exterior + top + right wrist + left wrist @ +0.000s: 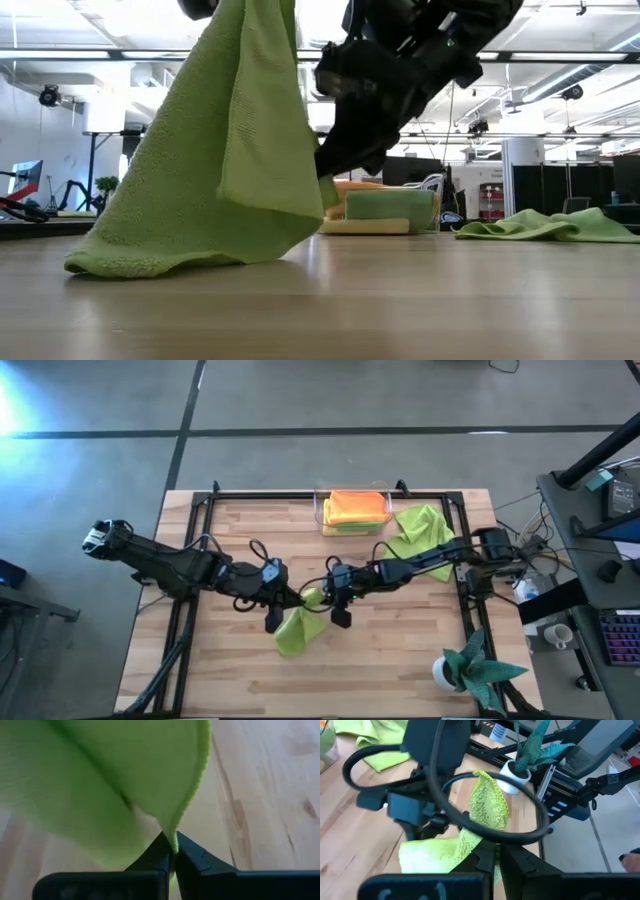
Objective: Fold microfiber towels
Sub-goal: Fold the light green microfiber cloth
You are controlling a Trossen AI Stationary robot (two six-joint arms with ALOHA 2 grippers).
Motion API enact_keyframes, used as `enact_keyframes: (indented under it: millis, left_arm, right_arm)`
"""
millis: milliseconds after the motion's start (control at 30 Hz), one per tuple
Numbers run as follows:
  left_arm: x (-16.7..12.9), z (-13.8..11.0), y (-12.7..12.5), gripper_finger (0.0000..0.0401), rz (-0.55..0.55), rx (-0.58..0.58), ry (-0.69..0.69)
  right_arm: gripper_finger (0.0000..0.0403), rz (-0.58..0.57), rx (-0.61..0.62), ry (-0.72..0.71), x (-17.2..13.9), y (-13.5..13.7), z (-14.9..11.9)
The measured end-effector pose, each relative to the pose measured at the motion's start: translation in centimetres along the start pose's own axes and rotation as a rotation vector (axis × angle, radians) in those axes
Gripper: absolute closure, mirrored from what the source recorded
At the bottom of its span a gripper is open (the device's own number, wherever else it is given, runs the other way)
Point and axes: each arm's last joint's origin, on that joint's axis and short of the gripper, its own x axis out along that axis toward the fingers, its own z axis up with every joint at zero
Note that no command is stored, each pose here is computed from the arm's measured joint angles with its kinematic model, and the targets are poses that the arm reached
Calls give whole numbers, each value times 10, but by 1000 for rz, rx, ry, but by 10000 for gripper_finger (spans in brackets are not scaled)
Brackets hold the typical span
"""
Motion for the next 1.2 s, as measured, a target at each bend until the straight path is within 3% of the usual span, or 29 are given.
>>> enact_keyframes:
  millis: [300,767,1200]
  left_arm:
    - [0,-6,4,400,41,13,65]
    - [6,-27,16,400,97,24,183]
    - [19,-53,34,399,216,56,194]
  right_arm:
    - [394,-10,44,144,-34,20,8]
    - [394,-6,85,177,-104,50,52]
    - [394,-26,123,244,-94,53,50]
